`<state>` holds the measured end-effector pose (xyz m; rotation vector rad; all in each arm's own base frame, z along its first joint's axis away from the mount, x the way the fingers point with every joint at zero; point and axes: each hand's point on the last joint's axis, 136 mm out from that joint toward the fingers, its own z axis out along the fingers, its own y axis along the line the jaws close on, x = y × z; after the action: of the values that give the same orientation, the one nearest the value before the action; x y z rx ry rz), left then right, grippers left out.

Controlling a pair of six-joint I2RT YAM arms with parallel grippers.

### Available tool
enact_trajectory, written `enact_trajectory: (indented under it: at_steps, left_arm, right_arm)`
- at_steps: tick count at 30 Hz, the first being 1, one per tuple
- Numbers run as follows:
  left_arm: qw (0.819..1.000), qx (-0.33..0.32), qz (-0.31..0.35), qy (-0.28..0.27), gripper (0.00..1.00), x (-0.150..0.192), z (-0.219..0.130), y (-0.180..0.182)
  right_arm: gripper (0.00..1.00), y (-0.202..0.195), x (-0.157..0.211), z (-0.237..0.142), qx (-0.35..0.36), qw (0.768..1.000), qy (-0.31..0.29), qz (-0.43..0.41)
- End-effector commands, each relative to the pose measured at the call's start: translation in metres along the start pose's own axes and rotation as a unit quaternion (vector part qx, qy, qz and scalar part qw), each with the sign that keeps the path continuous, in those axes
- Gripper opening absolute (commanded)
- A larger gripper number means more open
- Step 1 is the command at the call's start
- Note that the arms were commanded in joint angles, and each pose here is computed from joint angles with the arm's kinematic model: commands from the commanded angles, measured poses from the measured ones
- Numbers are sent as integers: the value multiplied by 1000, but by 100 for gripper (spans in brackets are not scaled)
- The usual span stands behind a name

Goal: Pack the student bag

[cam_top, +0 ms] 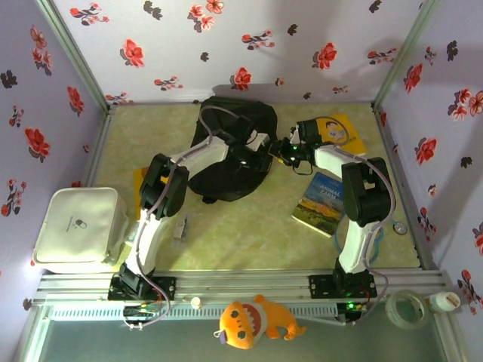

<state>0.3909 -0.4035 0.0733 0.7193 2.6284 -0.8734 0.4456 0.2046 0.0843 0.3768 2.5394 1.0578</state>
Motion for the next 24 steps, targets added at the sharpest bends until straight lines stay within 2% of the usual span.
enact_trajectory:
  at_steps: [1,7,13,19,24]
  left_arm:
    - [1000,11,7,20,36,6,14,-2]
    - [1000,4,1,26,31,7,19,2]
    - [1000,-4,3,22,14,5,13,1]
    - [1000,-7,16,-9,1,-10,-19,-8]
    - [999,-4,25,-32,0,-14,-45,-17]
  right_arm:
    - [33,11,-2,-11,-15,1000,-8,1]
    - [32,10,-2,-11,-13,1000,-9,2]
    - [31,8,-3,-11,-9,1000,-10,4]
    - [32,5,-5,-10,0,1000,-14,5]
    - [33,9,-11,-12,-4,1000,-24,9]
